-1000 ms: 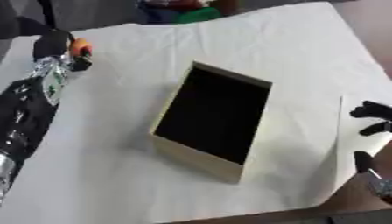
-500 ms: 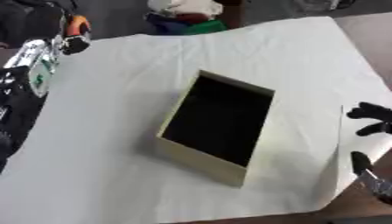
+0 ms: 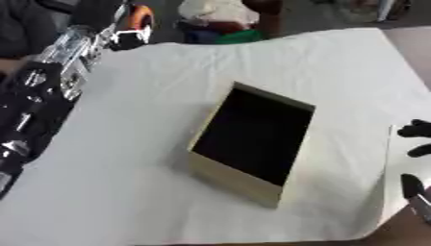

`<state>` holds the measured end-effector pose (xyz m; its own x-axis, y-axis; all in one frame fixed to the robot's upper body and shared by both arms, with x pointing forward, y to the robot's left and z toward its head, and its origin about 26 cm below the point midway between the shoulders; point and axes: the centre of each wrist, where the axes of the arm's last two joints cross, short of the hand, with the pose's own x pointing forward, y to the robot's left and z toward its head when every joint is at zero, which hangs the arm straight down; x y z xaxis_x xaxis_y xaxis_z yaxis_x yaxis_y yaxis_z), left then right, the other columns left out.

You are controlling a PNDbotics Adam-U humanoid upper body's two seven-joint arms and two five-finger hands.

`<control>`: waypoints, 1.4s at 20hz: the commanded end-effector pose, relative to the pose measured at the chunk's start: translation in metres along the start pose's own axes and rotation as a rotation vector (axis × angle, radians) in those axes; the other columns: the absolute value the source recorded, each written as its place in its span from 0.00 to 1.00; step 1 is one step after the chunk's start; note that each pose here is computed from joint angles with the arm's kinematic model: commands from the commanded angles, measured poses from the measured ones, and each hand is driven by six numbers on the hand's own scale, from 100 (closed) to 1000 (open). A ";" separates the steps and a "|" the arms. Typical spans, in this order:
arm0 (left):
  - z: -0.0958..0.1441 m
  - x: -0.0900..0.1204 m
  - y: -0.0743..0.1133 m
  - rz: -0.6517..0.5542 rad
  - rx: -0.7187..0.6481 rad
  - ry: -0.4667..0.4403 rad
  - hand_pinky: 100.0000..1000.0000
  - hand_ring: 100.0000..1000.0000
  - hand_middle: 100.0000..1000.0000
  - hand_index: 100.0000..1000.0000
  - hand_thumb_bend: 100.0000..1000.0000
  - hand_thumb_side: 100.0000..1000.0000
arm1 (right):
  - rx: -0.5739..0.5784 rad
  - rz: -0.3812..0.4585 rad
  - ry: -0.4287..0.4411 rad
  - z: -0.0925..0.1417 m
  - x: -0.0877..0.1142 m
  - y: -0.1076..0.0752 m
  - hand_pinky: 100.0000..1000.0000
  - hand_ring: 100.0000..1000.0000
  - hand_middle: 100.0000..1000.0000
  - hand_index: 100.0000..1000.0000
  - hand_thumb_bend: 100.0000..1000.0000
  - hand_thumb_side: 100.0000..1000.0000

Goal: Pick up objects on the table and place them in the box.

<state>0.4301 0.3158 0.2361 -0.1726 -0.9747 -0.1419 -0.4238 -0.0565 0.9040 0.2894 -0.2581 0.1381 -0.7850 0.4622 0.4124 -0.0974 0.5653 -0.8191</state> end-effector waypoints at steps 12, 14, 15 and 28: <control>0.028 0.105 0.035 0.149 -0.115 -0.619 0.74 0.63 0.60 0.34 0.00 0.34 | 0.011 0.010 -0.028 -0.002 0.002 -0.005 0.63 0.88 0.78 0.97 0.00 0.21; 0.038 0.117 0.036 0.175 -0.151 -0.652 0.74 0.63 0.60 0.36 0.00 0.33 | 0.012 0.010 -0.030 -0.002 0.003 -0.005 0.63 0.88 0.78 0.97 0.00 0.21; 0.043 0.123 0.034 0.187 -0.178 -0.664 0.74 0.63 0.61 0.36 0.00 0.33 | 0.012 0.009 -0.032 -0.003 0.003 -0.005 0.63 0.88 0.78 0.97 0.00 0.21; 0.051 0.131 0.012 0.215 -0.473 -0.625 0.76 0.69 0.72 0.83 0.02 0.34 | 0.010 0.007 -0.037 -0.004 0.003 -0.006 0.63 0.88 0.78 0.97 0.00 0.21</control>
<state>0.3560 0.1932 0.1953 -0.7461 -0.6658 0.0056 0.0919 -0.0947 0.9913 0.2902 -0.2560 0.1388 -0.7956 0.4423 0.4140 -0.1114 0.5649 -0.8176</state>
